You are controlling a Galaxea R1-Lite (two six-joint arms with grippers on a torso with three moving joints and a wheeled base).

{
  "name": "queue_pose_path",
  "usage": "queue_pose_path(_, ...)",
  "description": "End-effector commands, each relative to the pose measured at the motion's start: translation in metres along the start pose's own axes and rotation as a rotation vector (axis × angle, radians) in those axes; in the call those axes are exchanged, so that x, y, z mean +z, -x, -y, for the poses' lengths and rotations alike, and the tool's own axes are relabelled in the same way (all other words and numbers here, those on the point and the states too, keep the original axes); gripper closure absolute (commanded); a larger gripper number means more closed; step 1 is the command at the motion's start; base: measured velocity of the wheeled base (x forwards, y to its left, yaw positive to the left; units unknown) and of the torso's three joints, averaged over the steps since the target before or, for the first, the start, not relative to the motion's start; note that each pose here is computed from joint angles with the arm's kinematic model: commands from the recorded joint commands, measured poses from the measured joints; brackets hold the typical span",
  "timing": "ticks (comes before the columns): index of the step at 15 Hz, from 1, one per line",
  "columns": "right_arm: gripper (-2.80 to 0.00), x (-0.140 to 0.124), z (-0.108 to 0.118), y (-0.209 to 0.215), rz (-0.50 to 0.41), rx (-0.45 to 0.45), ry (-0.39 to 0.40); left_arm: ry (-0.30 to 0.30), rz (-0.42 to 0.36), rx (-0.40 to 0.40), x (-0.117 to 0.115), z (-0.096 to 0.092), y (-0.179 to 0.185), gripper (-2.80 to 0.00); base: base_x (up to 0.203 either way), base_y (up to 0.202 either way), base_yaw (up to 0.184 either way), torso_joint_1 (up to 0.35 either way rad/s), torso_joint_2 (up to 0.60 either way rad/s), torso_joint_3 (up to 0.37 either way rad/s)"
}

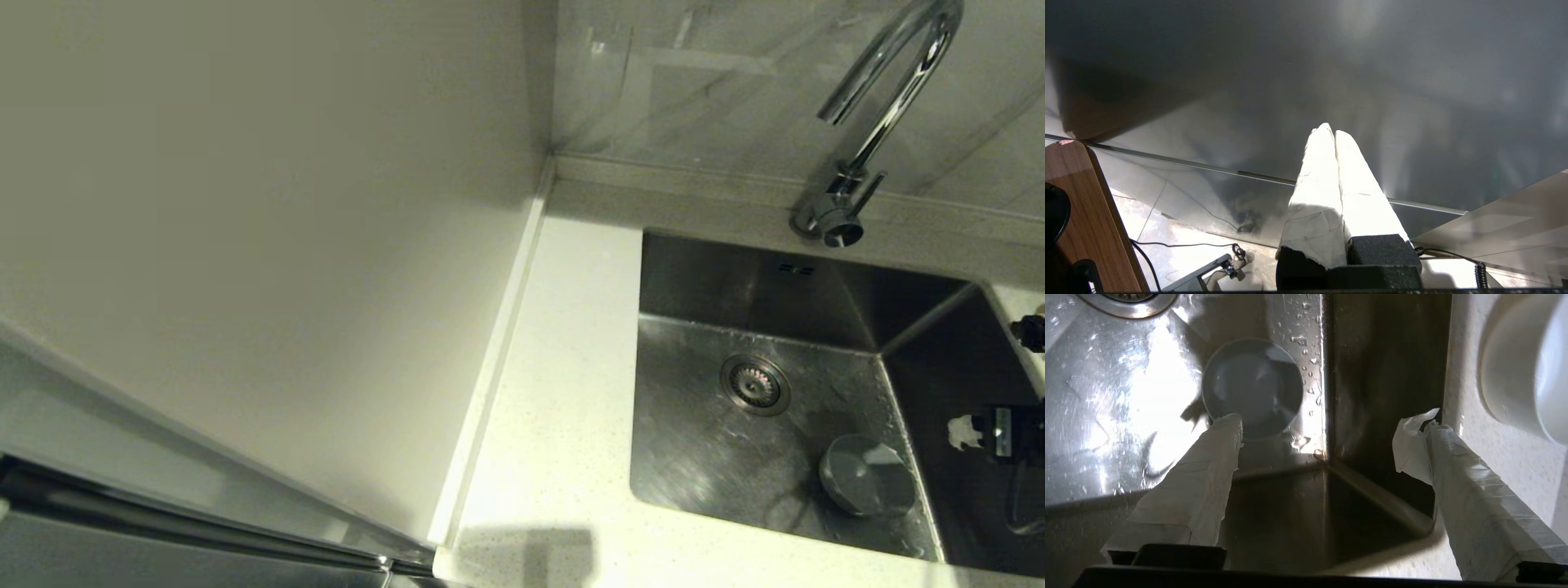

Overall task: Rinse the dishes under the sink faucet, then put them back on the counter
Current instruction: Put a bowl back to the table from the sink

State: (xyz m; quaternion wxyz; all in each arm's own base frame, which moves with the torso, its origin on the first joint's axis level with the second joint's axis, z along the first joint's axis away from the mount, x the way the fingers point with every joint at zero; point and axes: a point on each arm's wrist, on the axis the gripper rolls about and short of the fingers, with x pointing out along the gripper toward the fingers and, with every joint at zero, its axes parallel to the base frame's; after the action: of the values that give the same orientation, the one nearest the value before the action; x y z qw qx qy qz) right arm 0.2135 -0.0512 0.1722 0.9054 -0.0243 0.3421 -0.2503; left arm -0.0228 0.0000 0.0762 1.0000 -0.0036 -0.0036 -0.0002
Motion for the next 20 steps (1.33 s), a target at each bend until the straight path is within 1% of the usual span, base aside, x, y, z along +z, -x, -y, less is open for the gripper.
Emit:
queue_pose_path(1, -2.8, 0.0, -0.009, -0.024, -0.06, 0.0, 0.025, 0.0, -0.003, 0.0, -0.001, 0.0, 0.0, 0.0, 0.0, 0.0, 0.0, 0.0, 0.0, 0.0)
queue_pose_path(3, -2.8, -0.011, -0.018, -0.048, -0.148, 0.006, 0.054, 0.0, -0.003, 0.0, -0.001, 0.0, 0.0, 0.0, 0.0, 0.0, 0.0, 0.0, 0.0, 0.0)
queue_pose_path(5, -2.8, -0.031, -0.026, -0.071, -0.257, 0.014, 0.092, 0.0, -0.003, 0.0, -0.001, 0.0, 0.0, 0.0, 0.0, 0.0, 0.0, 0.0, 0.0, 0.0)
queue_pose_path(6, -2.8, -0.036, -0.029, -0.079, -0.273, 0.006, 0.101, 0.0, -0.003, 0.0, -0.001, 0.0, 0.0, 0.0, 0.0, 0.0, 0.0, 0.0, 0.0, 0.0)
queue_pose_path(7, -2.8, -0.036, -0.03, -0.081, -0.261, -0.019, 0.117, 0.0, -0.003, 0.0, -0.001, 0.0, 0.0, 0.0, 0.0, 0.0, 0.0, 0.0, 0.0, 0.0)
queue_pose_path(9, -2.8, -0.039, -0.035, -0.079, -0.264, -0.058, 0.226, 0.0, -0.003, 0.0, -0.001, 0.0, 0.0, 0.0, 0.0, 0.0, 0.0, 0.0, 0.0, 0.0)
queue_pose_path(13, -2.8, -0.042, -0.06, -0.068, -0.237, -0.033, 0.336, 0.0, -0.003, 0.0, -0.001, 0.0, 0.0, 0.0, 0.0, 0.0, 0.0, 0.0, 0.0, 0.0)
queue_pose_path(15, -2.8, -0.045, -0.074, -0.069, -0.239, -0.015, 0.38, 0.0, -0.003, 0.0, -0.001, 0.0, 0.0, 0.0, 0.0, 0.0, 0.0, 0.0, 0.0, 0.0)
queue_pose_path(17, -2.8, -0.041, -0.088, -0.081, -0.225, -0.036, 0.394, 0.0, -0.003, 0.0, -0.001, 0.0, 0.0, 0.0, 0.0, 0.0, 0.0, 0.0, 0.0, 0.0)
queue_pose_path(18, -2.8, -0.039, -0.096, -0.09, -0.211, -0.056, 0.386, 0.0, -0.003, 0.0, -0.001, 0.0, 0.0, 0.0, 0.0, 0.0, 0.0, 0.0, 0.0, 0.0)
queue_pose_path(20, -2.8, -0.027, -0.111, -0.109, -0.167, -0.104, 0.324, 0.0, -0.003, -0.001, -0.001, 0.0, 0.0, 0.0, 0.0, 0.0, 0.0, 0.0, 0.0, 0.0)
